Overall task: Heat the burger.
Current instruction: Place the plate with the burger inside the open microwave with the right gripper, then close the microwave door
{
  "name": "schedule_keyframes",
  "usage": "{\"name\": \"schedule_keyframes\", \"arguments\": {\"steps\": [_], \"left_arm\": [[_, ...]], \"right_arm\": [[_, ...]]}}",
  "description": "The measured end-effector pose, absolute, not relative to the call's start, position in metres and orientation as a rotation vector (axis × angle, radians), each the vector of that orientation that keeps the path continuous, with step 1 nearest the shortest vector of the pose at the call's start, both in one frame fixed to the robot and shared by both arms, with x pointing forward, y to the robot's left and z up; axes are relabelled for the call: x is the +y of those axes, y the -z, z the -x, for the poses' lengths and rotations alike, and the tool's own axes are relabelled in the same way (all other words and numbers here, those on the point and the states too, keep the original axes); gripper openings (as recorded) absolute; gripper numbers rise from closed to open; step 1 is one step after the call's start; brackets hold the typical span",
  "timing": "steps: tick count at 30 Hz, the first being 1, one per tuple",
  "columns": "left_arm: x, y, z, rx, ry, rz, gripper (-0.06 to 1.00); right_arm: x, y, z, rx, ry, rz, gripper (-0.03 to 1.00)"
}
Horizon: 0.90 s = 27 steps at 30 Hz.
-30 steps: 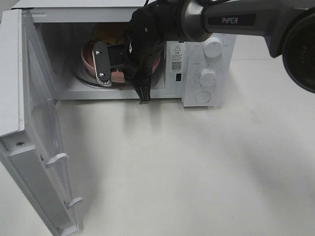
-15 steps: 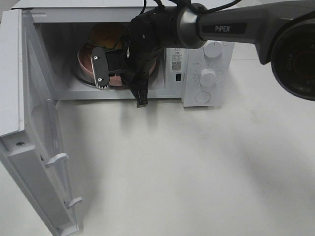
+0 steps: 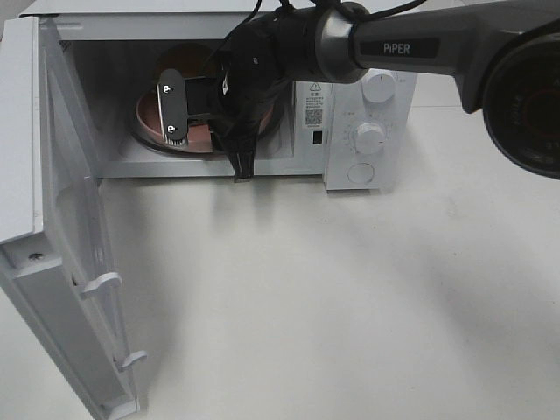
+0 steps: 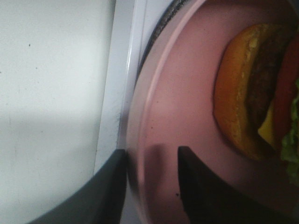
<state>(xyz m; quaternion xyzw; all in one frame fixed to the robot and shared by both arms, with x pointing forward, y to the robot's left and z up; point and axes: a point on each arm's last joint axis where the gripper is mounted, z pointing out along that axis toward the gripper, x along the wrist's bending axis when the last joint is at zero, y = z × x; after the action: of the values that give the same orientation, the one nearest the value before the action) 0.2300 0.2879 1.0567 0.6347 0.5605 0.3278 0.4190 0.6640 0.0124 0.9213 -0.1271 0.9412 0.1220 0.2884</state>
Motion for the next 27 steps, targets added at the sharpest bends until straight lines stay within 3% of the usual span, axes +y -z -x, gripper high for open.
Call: {"name": "schedule_keyframes", "arguments": {"steps": [8, 16, 21, 27], "left_arm": [[0.288, -1.057, -0.230, 1.406, -0.822, -1.592, 0.96], [0.288, -1.057, -0.230, 1.406, -0.822, -1.592, 0.96], [0.288, -1.057, -0.230, 1.406, -0.822, -1.592, 0.96], [0.288, -1.057, -0.230, 1.406, -0.822, -1.592, 0.96]], "right_arm": [[0.010, -0.921, -0.662, 2.553, -0.311, 0.299, 0.58], [0.011, -0.934, -0.656, 2.517, -0.338, 0.307, 0.64], [0.001, -0.937, -0.641, 2.472, -0.353, 0.339, 0.74], [-0.006, -0.946, -0.630, 2.428, -0.381, 0.348, 0.75]]}}
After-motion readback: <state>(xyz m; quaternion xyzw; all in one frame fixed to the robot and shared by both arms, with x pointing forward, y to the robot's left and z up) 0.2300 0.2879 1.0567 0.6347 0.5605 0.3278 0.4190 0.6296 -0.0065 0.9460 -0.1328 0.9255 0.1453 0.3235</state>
